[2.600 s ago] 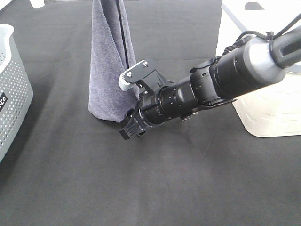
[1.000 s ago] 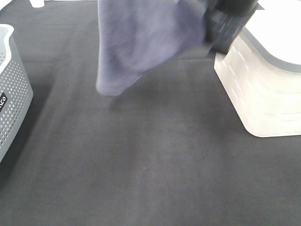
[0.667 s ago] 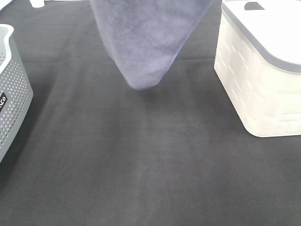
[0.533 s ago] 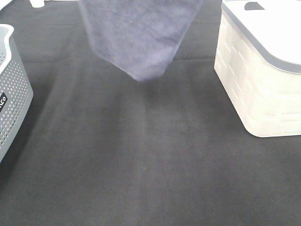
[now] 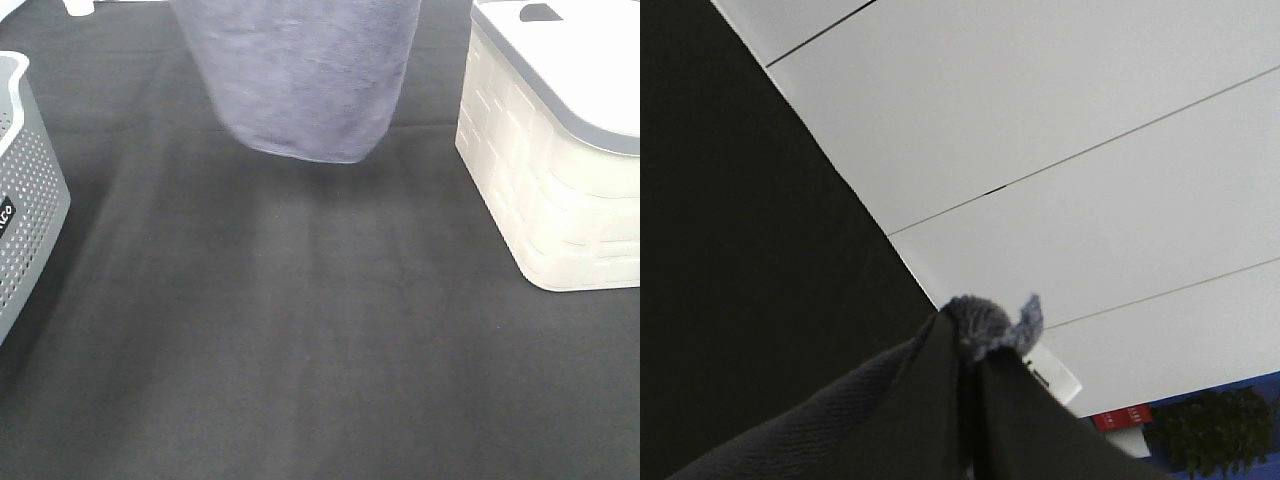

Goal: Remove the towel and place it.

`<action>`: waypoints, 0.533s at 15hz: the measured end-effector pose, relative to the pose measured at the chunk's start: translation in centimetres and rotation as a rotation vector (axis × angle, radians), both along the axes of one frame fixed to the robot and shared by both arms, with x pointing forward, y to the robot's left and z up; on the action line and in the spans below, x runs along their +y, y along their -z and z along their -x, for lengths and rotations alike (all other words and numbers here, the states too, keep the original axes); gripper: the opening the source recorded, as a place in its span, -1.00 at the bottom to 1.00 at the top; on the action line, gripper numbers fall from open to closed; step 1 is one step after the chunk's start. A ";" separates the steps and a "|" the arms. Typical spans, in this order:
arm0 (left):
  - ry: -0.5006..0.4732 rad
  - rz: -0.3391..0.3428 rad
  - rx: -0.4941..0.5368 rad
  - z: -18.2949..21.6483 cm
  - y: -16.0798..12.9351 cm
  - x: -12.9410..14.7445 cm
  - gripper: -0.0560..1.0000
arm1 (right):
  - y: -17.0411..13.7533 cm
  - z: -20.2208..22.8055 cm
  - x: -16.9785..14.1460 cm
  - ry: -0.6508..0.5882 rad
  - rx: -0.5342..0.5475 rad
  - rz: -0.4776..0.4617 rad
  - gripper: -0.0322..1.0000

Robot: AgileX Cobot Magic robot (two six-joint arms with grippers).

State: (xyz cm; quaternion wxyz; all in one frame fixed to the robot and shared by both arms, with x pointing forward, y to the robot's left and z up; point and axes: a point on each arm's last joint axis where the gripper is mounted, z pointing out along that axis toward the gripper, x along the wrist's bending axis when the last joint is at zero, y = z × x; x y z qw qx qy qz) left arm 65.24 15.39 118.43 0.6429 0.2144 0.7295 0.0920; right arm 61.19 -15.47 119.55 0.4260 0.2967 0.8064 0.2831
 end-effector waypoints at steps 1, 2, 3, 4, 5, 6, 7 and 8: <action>-0.006 0.039 0.023 -0.9 1.2 0.0 -0.89 | 0.3 -0.9 -0.5 0.014 -0.001 -0.091 -0.90; -0.004 0.076 0.039 -1.9 2.5 -0.1 -0.89 | 0.6 -1.9 -1.2 0.030 -0.009 -0.183 -0.90; 0.000 0.121 0.058 -3.0 4.0 0.0 -0.89 | 1.1 -3.0 -1.6 0.043 -0.021 -0.254 -0.90; 0.006 0.169 0.076 -4.0 5.4 0.1 -0.89 | 1.8 -4.1 -1.7 0.053 -0.028 -0.312 -0.90; 0.008 0.209 0.099 -5.1 7.1 0.5 -0.89 | 2.7 -5.1 -1.8 0.063 -0.036 -0.345 -0.90; 0.014 0.249 0.117 -6.1 8.6 0.9 -0.89 | 3.8 -6.1 -1.6 0.067 -0.051 -0.367 -0.90; 0.023 0.280 0.131 -7.0 10.0 1.3 -0.89 | 4.7 -7.1 -1.3 0.068 -0.079 -0.386 -0.90; 0.034 0.308 0.139 -7.9 11.3 1.8 -0.89 | 5.7 -8.1 -1.1 0.072 -0.103 -0.402 -0.90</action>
